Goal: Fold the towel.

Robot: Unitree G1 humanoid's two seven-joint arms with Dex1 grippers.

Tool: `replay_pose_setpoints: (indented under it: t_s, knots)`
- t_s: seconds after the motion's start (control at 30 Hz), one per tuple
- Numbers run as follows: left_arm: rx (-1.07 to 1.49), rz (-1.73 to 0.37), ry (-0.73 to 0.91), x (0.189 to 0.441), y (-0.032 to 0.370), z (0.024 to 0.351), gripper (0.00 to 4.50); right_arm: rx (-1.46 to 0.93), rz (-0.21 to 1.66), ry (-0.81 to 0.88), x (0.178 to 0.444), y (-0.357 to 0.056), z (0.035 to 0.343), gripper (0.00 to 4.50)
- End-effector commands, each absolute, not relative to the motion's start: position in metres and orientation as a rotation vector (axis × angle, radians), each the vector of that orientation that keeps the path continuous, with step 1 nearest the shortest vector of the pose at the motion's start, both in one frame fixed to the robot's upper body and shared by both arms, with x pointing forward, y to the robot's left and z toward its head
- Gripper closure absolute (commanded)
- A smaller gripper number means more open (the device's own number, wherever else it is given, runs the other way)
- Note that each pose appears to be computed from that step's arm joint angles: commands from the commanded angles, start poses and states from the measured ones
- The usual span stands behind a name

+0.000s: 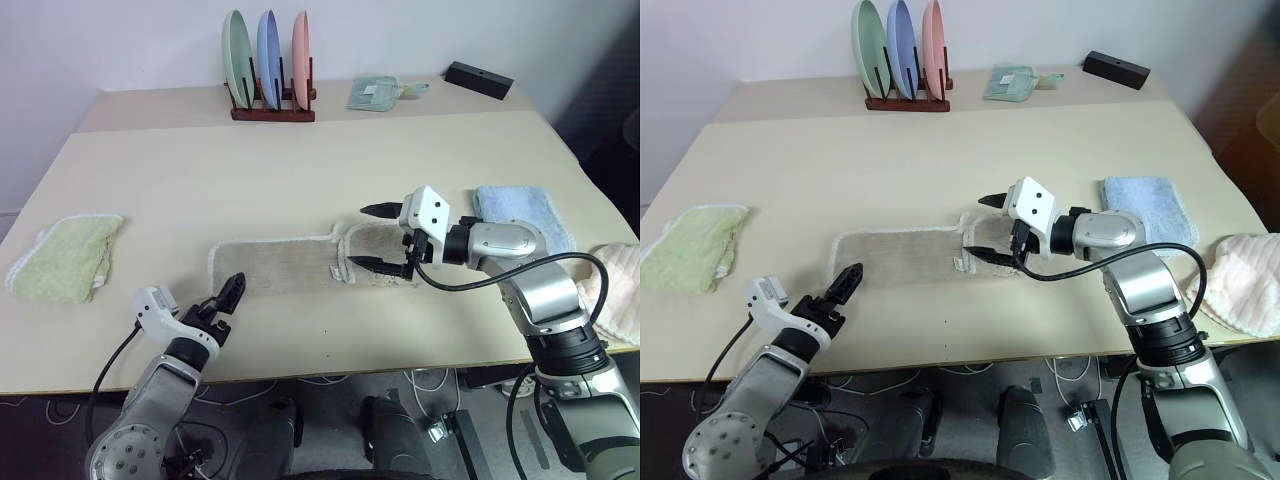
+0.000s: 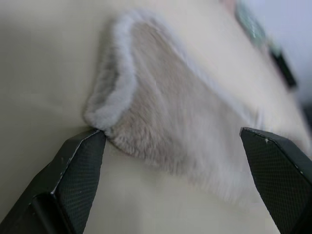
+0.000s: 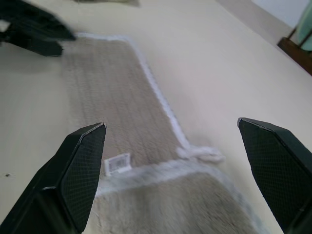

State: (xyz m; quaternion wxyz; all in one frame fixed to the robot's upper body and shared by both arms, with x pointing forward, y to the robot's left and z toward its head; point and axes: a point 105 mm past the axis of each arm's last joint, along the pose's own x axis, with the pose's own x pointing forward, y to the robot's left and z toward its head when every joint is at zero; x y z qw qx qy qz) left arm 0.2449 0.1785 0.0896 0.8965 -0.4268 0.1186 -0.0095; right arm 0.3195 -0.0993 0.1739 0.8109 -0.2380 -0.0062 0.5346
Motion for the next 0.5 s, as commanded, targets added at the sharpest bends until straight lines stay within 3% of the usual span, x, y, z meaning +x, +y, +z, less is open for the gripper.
replay_pose_setpoints:
  t_s: [0.03, 0.2, 0.23, 0.3, 0.5]
  knots:
    - [-0.967, 0.062, 0.293, 0.246, 0.183, 0.081, 0.00, -0.537, 1.145, -0.068, 0.316, -0.096, 0.182, 0.10]
    - [-1.082, 0.135, 0.299, 0.257, 0.187, 0.082, 0.00, -0.541, 1.147, -0.067, 0.312, -0.096, 0.178, 0.10]
    - [-1.095, 0.137, 0.293, 0.259, 0.186, 0.084, 0.25, -0.546, 1.145, -0.064, 0.312, -0.095, 0.176, 0.04]
    - [-1.108, 0.145, 0.278, 0.263, 0.187, 0.088, 0.83, -0.553, 1.144, -0.056, 0.311, -0.095, 0.171, 0.00]
    - [-1.115, 0.127, 0.198, 0.270, 0.190, 0.110, 3.88, -0.557, 1.154, -0.032, 0.304, -0.095, 0.161, 0.00]
